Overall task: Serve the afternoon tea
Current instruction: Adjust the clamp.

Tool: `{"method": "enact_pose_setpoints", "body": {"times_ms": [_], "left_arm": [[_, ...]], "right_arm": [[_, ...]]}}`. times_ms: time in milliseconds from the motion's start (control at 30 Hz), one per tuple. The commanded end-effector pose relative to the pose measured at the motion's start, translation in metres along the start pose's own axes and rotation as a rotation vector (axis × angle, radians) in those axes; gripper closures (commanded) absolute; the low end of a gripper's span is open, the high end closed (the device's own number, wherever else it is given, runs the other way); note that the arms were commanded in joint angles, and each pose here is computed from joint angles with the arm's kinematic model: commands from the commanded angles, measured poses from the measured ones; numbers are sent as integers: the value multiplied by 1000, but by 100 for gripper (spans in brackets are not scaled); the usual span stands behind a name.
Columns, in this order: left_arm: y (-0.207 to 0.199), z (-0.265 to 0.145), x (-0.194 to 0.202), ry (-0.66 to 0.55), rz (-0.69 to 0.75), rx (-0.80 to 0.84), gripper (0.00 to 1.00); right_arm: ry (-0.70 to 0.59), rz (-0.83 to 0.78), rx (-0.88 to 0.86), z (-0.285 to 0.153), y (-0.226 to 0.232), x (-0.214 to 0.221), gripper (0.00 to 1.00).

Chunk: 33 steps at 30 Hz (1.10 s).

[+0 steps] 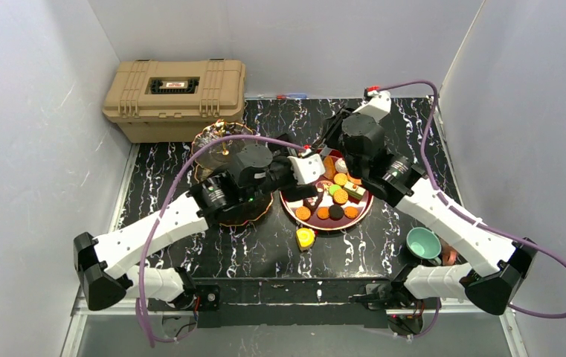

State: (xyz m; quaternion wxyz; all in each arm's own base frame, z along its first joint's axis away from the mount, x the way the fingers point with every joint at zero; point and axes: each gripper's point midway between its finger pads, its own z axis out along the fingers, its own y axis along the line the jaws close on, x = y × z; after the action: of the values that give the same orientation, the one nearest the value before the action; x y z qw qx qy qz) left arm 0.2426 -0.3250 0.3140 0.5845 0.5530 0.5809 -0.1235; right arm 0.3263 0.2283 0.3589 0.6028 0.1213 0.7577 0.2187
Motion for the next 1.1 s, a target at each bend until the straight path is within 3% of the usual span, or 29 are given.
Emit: {"method": "enact_pose_setpoints", "body": {"times_ms": [0,167,367,767,1067], "left_arm": [[38,4,-49,-160,78,-220,2],[27,29,-57,-192,160,-215,4],[23,41,-48,-156,147,-234,9],[30,26,-28,-89,120,-293,65],[46,24,-27,-77,86,-338,73]], "right_arm": [[-80,156,88,-14,-6,-26,99],[-66,194,89,-17,-4,-25,99],[-69,273,86,-22,-5,-27,99],[-62,407,18,-34,5,-36,99],[-32,477,-40,-41,16,-36,99]]}}
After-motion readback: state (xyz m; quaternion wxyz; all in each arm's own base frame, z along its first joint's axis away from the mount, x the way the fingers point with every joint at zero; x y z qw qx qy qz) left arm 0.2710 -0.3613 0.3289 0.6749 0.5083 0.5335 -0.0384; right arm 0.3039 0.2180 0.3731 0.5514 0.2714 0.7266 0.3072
